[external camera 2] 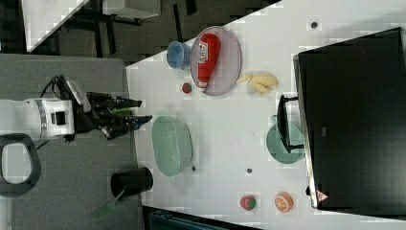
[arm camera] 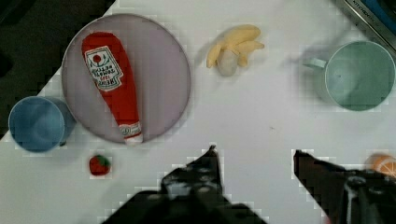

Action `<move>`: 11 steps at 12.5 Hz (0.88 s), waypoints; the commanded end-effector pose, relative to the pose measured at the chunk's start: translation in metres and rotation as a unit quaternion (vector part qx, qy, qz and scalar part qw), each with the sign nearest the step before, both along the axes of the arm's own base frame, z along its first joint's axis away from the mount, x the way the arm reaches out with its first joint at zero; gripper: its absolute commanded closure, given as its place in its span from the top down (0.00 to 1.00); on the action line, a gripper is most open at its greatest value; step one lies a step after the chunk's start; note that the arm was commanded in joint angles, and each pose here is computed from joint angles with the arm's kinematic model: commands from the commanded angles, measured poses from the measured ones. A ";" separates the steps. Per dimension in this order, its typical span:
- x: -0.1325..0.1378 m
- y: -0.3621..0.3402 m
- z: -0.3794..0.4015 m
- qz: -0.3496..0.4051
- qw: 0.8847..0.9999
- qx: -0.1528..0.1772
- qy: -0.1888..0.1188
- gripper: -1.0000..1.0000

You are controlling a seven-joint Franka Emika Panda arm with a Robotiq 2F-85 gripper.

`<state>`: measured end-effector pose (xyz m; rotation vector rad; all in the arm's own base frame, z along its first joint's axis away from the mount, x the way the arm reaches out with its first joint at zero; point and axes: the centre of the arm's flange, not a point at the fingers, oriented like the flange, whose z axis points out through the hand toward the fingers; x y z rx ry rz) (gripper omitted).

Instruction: Drag strainer left to right.

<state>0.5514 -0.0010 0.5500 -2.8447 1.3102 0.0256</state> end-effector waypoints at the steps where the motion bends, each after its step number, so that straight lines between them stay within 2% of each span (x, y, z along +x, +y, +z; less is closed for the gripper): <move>1: -0.150 -0.007 0.087 -0.075 0.997 -0.014 -0.013 0.80; 3: -0.150 0.000 0.085 -0.069 0.997 -0.014 -0.011 1.00; 7: -0.145 0.075 0.071 0.003 0.999 -0.040 -0.003 1.00; 11: -0.139 0.178 0.042 0.084 0.994 -0.067 -0.025 1.00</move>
